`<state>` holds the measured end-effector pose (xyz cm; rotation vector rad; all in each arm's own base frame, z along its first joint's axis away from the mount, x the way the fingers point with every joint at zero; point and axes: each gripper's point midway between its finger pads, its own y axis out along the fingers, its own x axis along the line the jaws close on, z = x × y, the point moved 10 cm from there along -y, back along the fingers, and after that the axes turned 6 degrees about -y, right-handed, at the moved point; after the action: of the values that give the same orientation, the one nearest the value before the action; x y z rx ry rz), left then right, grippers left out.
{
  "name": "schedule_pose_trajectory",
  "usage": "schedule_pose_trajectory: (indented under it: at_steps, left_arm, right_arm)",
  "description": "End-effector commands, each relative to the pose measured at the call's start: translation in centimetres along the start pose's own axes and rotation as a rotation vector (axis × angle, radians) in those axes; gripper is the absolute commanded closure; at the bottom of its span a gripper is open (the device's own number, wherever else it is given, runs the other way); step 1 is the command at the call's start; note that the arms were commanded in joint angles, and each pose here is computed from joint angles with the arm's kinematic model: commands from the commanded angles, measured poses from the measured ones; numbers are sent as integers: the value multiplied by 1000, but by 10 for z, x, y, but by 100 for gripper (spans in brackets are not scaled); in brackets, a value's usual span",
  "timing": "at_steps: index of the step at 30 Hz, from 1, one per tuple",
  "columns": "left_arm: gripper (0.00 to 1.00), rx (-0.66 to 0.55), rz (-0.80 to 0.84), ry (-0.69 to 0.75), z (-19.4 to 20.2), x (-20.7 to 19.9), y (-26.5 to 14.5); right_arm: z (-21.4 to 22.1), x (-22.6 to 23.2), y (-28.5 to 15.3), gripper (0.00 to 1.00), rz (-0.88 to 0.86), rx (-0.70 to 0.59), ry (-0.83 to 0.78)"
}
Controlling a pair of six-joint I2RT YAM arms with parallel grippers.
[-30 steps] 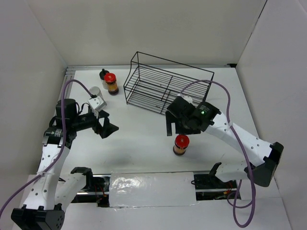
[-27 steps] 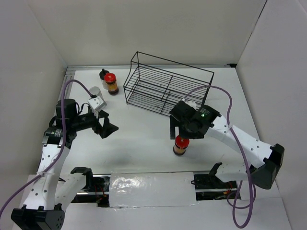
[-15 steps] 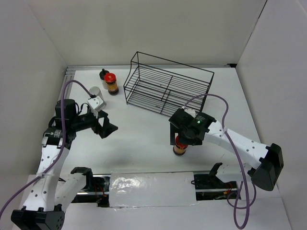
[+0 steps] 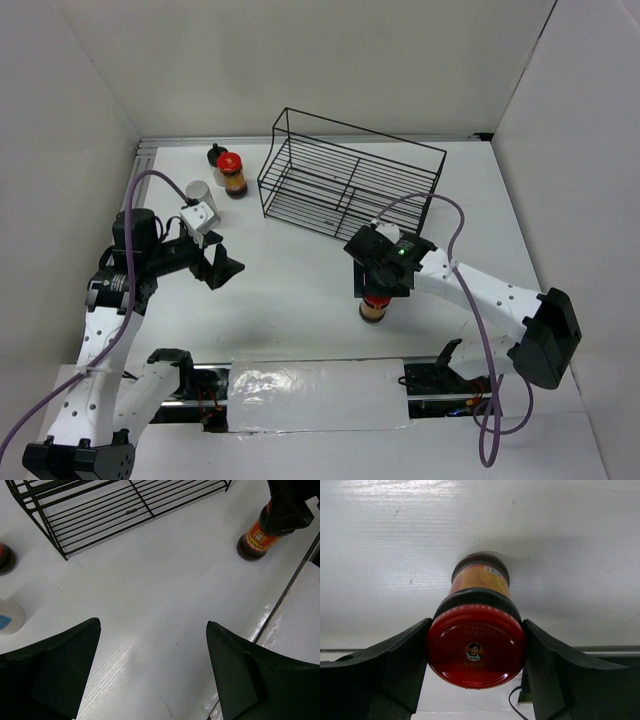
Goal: Organize the condiment bottles
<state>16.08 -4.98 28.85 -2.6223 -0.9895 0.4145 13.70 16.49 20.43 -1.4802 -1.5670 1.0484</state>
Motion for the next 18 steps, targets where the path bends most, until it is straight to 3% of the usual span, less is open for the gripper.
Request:
schedule_pose_trajectory:
  at_steps: [1,3,6,13,18]
  left_arm:
    - [1,-22,8,20,-3,-1,0]
    - [1,-26,4,28,-4,-1,0]
    - [1,-30,3,40,-5,0,0]
    - [2,-34,8,39,-6,1,2]
    - [4,-33,10,40,-7,1,1]
  right_arm:
    - [-11,8,-2,61,1,-54,-14]
    - [-16,15,-12,85,-33,-74,-58]
    - [-32,33,-43,100,-104,-152,-131]
    - [-94,55,-128,100,-160,-361,-175]
    - [-140,54,-161,100,-145,-475,-168]
